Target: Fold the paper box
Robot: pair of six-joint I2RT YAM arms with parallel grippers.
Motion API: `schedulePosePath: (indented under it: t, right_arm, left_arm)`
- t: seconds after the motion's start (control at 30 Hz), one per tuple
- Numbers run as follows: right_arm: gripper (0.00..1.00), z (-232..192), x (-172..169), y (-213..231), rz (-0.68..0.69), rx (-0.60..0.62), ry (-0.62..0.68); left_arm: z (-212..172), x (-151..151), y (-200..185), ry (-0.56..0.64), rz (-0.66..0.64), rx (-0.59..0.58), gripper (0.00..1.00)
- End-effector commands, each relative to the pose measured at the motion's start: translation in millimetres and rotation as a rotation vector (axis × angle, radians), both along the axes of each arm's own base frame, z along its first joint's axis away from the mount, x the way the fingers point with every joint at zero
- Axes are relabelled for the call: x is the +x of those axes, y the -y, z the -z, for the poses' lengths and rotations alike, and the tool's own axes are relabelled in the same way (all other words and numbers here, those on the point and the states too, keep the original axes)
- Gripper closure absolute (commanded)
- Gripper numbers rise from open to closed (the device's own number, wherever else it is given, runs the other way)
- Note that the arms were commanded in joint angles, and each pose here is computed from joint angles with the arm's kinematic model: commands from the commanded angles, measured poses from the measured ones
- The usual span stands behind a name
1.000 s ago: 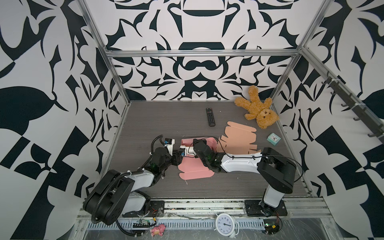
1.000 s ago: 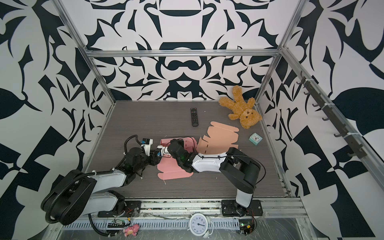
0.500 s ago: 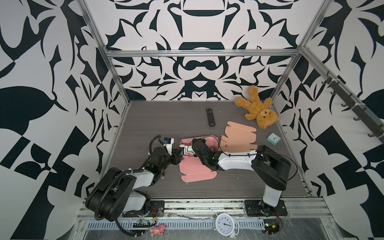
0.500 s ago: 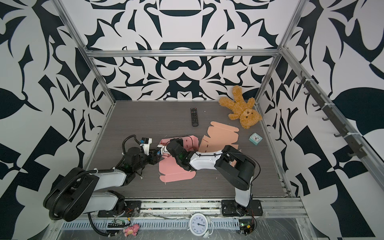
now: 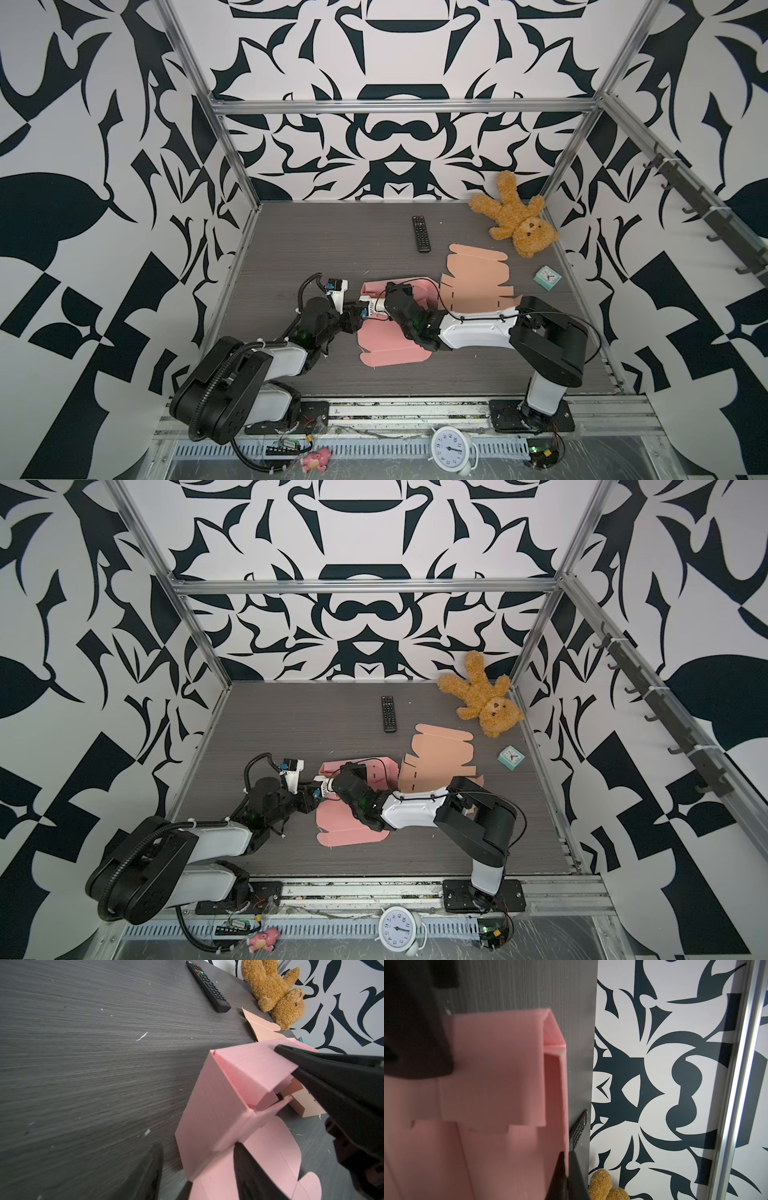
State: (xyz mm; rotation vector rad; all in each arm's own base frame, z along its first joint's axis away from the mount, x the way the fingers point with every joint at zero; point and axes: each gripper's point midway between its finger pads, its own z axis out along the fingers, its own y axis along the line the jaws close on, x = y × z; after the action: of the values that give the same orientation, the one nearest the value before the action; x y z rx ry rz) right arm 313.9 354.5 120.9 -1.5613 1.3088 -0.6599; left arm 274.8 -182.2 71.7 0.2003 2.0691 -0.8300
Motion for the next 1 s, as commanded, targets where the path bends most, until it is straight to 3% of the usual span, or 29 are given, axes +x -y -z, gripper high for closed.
schedulePosePath:
  t: [0.0, 0.3, 0.7, 0.97]
  right_arm:
    - [1.0, -19, -5, -3, -0.01, 0.069, 0.003]
    - [1.0, -24, 0, 10, 0.03, 0.033, 0.033]
    - [1.0, -21, 12, 16, 0.063, 0.019, 0.046]
    - [1.0, -23, 19, 23, 0.08, 0.033, 0.041]
  left_arm:
    - [-8, 2, -2, 0.024, -0.015, -0.008, 0.43]
    - [-24, 1, -7, 0.06, -0.028, 0.0, 0.43]
    - [-20, -8, -25, -0.037, -0.12, 0.02, 0.41]
    - [-19, 1, -17, -0.055, -0.076, 0.031, 0.41]
